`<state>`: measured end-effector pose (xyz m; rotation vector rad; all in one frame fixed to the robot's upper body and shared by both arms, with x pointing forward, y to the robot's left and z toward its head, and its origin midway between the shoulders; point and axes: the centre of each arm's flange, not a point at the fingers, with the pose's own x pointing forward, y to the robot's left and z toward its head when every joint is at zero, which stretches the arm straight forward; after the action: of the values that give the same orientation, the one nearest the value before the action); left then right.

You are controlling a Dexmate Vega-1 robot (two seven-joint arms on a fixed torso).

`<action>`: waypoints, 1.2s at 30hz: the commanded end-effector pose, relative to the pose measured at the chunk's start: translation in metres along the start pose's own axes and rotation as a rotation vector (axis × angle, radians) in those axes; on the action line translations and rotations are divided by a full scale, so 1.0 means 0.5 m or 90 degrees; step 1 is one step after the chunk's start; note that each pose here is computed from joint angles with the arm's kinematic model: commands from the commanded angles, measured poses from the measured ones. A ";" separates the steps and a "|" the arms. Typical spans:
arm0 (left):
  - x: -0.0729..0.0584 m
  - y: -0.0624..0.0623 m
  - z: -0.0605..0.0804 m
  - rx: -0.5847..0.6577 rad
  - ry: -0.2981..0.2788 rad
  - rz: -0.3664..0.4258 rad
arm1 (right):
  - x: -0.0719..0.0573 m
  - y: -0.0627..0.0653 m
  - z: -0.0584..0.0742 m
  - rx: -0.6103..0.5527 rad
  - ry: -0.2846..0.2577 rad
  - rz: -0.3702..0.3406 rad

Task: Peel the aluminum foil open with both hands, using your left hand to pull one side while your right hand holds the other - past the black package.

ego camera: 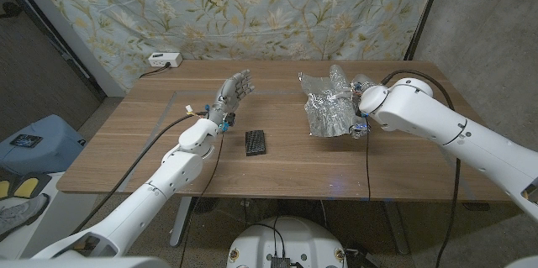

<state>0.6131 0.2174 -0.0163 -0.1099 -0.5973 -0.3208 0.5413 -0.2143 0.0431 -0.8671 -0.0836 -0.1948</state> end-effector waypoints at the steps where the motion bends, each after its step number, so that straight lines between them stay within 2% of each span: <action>1: 0.013 -0.019 0.006 0.011 0.021 -0.010 | 0.009 -0.017 -0.008 0.048 -0.019 0.018; 6: 0.015 -0.033 0.014 0.016 0.048 0.011 | 0.013 -0.022 -0.013 0.080 -0.031 0.036; 12: 0.014 -0.048 0.019 0.000 0.078 0.036 | 0.012 -0.024 -0.015 0.091 -0.039 0.033; 15: 0.014 -0.058 0.024 0.001 0.093 0.066 | 0.010 -0.026 -0.016 0.097 -0.045 0.031; 24: 0.028 -0.099 0.056 -0.037 0.156 0.112 | 0.005 -0.024 -0.017 0.118 -0.061 0.036; 30: 0.045 -0.119 0.072 -0.064 0.184 0.111 | 0.004 -0.025 -0.016 0.135 -0.070 0.042; 36: 0.063 -0.133 0.077 -0.090 0.227 0.101 | 0.001 -0.027 -0.009 0.138 -0.085 0.038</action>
<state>0.5975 0.1708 0.0196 -0.1923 -0.3225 -0.1981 0.5419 -0.2284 0.0477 -0.6871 -0.1661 -0.0862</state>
